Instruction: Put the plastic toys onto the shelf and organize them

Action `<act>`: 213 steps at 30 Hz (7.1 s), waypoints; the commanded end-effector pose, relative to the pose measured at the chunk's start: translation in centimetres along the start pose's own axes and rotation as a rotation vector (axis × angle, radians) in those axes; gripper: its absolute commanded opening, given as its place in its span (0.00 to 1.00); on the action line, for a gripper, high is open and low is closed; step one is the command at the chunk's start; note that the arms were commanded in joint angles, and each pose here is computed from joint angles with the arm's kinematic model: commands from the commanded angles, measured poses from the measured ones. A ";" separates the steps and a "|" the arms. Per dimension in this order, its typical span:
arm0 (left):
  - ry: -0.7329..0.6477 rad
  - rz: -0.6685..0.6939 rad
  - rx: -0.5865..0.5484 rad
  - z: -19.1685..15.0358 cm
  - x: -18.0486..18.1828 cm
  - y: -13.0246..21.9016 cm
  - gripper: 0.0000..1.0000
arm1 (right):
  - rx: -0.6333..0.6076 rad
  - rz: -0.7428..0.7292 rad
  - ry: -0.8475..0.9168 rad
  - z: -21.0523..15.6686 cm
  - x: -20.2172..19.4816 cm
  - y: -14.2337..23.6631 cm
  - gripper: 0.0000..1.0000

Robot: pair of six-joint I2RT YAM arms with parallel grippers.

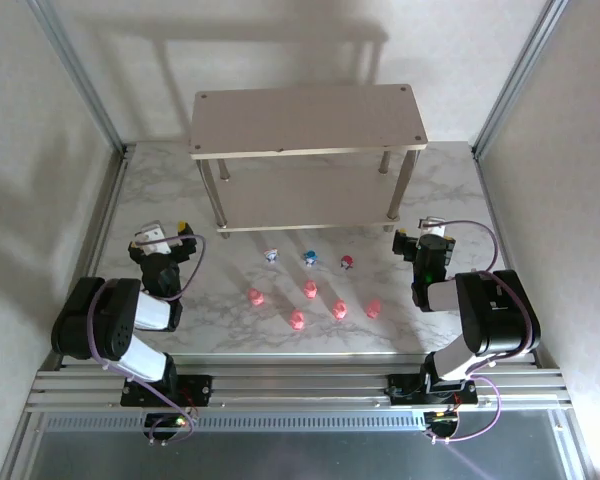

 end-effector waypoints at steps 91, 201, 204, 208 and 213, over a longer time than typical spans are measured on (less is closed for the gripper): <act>-0.014 -0.110 0.166 10.5 -3.2 4.8 0.56 | 0.673 -0.044 -0.005 -1.9 19.2 9.8 0.58; -0.033 -0.109 0.194 10.6 -3.3 3.7 0.53 | 0.586 0.248 0.284 5.1 18.3 5.0 0.29; -0.032 -0.105 0.190 10.8 -3.2 3.8 0.53 | 0.574 0.268 0.295 6.0 18.7 4.0 0.28; -0.032 -0.103 0.187 11.0 -3.2 3.8 0.53 | 0.580 0.292 0.319 6.5 19.3 2.7 0.29; -0.036 -0.098 0.189 10.9 -3.2 3.8 0.53 | 0.584 0.312 0.350 6.4 19.9 1.5 0.29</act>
Point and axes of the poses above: each hand's point on the last joint's axis, 136 mm out from that joint toward the fingers, its own y axis back along the fingers, its own x axis along the line the jaws close on, z = x × y, the point moved 9 cm from there along y, back along the fingers, and after that the axes turned 12 degrees about -y, right-handed, at the moved point
